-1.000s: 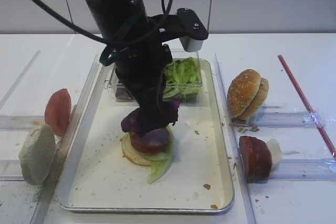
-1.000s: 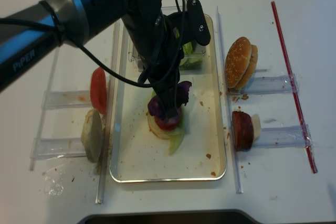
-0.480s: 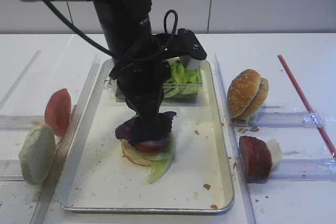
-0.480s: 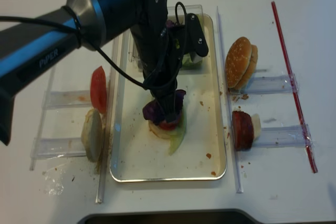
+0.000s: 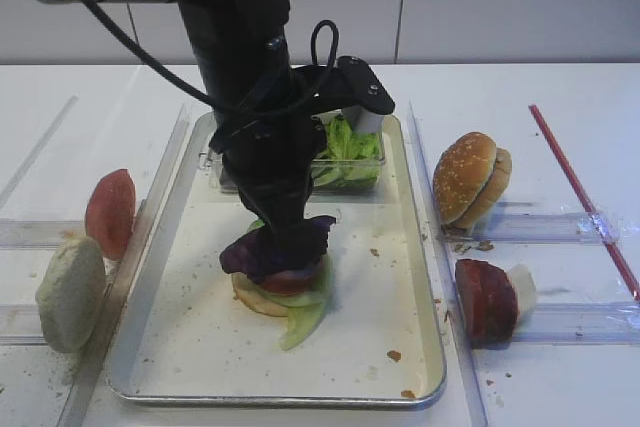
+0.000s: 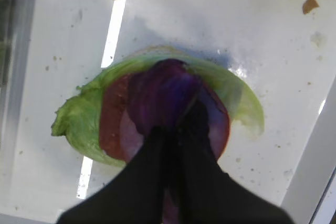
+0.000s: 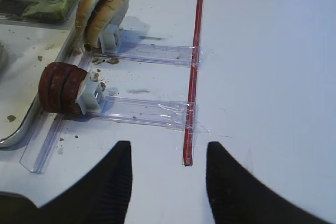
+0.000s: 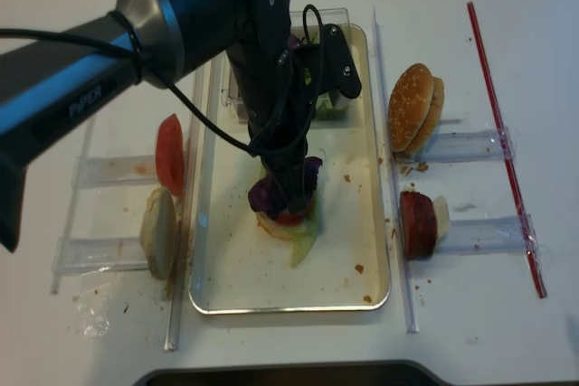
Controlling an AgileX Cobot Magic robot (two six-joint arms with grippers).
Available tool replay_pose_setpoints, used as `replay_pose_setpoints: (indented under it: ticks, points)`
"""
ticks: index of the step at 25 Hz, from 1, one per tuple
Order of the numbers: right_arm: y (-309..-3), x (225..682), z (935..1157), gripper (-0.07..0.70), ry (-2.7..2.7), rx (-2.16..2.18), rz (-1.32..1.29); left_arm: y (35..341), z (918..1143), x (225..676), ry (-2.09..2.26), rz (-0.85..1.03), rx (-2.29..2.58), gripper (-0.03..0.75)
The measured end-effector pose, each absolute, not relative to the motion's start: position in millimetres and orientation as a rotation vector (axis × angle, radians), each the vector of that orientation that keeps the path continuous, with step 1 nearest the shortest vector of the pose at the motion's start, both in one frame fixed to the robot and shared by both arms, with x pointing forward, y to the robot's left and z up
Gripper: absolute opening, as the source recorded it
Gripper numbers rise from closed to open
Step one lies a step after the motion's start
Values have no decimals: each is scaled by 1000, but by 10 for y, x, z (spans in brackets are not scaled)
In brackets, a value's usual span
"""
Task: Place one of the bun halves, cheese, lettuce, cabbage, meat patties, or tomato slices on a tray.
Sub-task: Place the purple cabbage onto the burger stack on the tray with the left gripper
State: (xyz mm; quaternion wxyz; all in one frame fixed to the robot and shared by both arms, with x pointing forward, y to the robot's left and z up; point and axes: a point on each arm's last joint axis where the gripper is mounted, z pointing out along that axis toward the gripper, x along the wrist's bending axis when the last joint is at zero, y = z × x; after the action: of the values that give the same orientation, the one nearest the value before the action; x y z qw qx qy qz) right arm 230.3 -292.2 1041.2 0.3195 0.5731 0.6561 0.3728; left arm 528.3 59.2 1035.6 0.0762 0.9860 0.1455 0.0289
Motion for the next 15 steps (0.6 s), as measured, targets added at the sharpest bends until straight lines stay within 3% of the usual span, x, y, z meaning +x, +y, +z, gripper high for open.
replay_pose_setpoints:
  ticks: [5, 9, 12, 15]
  points:
    - [-2922, 2303, 10412, 343, 1725, 1507, 980, 598, 10355, 5273, 471, 70, 2958, 0]
    - [-2922, 2303, 10412, 343, 1725, 1507, 980, 599, 10354, 5272, 471, 68, 2960, 50]
    - [-2922, 2303, 10412, 343, 1723, 1511, 982, 601, 10354, 5269, 474, 64, 2962, 156]
    - [-2923, 2303, 10412, 343, 1723, 1510, 982, 601, 10354, 5269, 496, 63, 2958, 315]
